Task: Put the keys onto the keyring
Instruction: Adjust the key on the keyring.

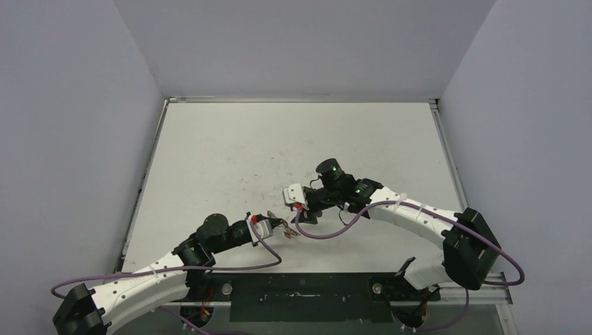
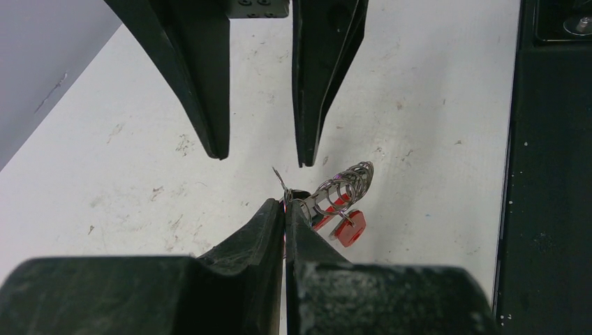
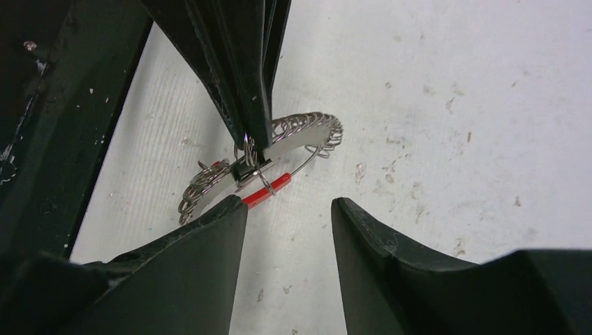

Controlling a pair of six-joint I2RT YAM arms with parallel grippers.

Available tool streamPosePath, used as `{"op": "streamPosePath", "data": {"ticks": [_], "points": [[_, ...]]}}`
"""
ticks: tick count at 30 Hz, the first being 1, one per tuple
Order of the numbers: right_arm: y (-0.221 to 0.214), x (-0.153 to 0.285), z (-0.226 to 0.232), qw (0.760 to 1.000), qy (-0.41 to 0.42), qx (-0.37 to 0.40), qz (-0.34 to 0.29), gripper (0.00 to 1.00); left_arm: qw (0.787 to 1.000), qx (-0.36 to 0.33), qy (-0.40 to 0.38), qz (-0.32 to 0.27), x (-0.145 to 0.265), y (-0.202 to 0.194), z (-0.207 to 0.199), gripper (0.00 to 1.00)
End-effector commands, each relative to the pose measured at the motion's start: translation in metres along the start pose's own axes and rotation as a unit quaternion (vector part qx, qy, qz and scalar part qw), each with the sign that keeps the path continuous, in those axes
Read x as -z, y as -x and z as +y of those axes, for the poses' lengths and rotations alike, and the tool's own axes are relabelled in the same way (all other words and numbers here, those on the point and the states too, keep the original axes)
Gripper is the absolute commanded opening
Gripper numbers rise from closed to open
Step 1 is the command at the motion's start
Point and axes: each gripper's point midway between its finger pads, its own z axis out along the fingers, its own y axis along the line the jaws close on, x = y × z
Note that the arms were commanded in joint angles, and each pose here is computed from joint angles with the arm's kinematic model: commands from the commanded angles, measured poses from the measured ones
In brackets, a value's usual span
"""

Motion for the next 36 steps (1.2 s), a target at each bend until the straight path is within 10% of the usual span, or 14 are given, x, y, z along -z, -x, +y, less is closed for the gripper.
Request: {"op": "streamPosePath", "data": {"ticks": [1, 15, 36], "points": [[0.035, 0.008, -0.012, 0.997, -0.017, 0.050, -0.055, 0.49, 0.999, -0.016, -0.003, -0.038, -0.002, 0.020, 0.002, 0.00], [0.036, -0.007, 0.006, 0.994, 0.060, 0.066, -0.065, 0.00, 0.999, -0.016, -0.006, -0.041, -0.001, 0.022, 0.001, 0.00], [0.010, -0.016, 0.007, 0.998, 0.014, -0.008, -0.064, 0.00, 0.995, -0.029, -0.020, -0.090, 0.001, 0.045, -0.003, 0.00]]}}
